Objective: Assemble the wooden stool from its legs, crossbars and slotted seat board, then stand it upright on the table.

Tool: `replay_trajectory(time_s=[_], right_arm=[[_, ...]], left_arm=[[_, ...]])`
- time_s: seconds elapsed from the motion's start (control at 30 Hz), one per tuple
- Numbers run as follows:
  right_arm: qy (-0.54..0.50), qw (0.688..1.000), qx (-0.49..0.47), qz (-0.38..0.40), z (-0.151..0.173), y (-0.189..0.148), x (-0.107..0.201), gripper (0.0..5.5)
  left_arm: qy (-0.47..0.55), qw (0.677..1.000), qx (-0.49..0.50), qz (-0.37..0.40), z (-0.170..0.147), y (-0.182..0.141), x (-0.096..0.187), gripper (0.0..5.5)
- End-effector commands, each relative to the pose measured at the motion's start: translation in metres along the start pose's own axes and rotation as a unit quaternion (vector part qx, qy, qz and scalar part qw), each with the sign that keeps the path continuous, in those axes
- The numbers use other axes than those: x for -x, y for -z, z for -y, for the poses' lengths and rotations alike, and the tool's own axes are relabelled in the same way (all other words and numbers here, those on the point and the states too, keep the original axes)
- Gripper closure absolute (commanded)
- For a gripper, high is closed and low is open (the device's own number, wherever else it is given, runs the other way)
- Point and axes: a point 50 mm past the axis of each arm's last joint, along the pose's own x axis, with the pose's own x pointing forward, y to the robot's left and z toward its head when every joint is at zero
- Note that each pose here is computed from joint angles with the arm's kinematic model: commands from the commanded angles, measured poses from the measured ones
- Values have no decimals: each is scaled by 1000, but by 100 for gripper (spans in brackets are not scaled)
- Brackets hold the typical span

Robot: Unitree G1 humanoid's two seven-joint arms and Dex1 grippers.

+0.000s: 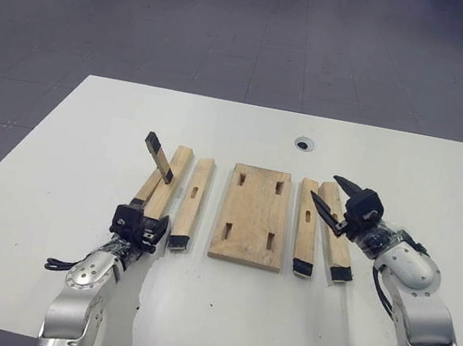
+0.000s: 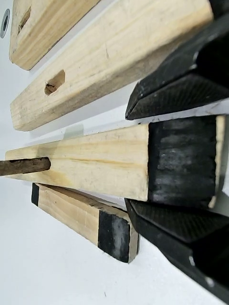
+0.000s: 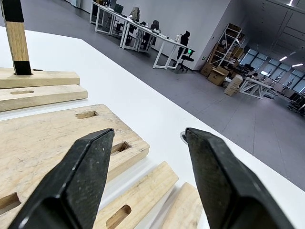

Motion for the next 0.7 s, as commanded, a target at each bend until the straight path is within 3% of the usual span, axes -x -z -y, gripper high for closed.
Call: replay_trajectory(time_s=[0.03, 0.13, 0.2, 0.33, 0.53, 0.63, 0.7], right_arm=[[7, 1000, -6, 3, 5, -4, -3, 274], [31, 994, -99, 16, 10, -6, -4, 274], [19, 984, -177, 21, 13, -8, -5, 274], [-67, 939, -336, 24, 14, -14, -5, 225], [-253, 816, -515, 74, 26, -45, 0, 114], [-313, 775, -541, 89, 29, -57, 4, 48], [-338, 759, -548, 97, 30, -63, 4, 46]], left_arm=[[2, 999, 2, -49, 2, 11, -2, 327], [-18, 999, 27, 16, -4, -17, -13, 347], [0, 992, 72, 103, 1, -54, -21, 347], [167, 946, 169, 220, 31, -123, -23, 347], [502, 816, 249, 142, 78, -160, -2, 347], [577, 765, 263, 109, 91, -165, 7, 347], [601, 748, 266, 89, 97, -164, 9, 347]])
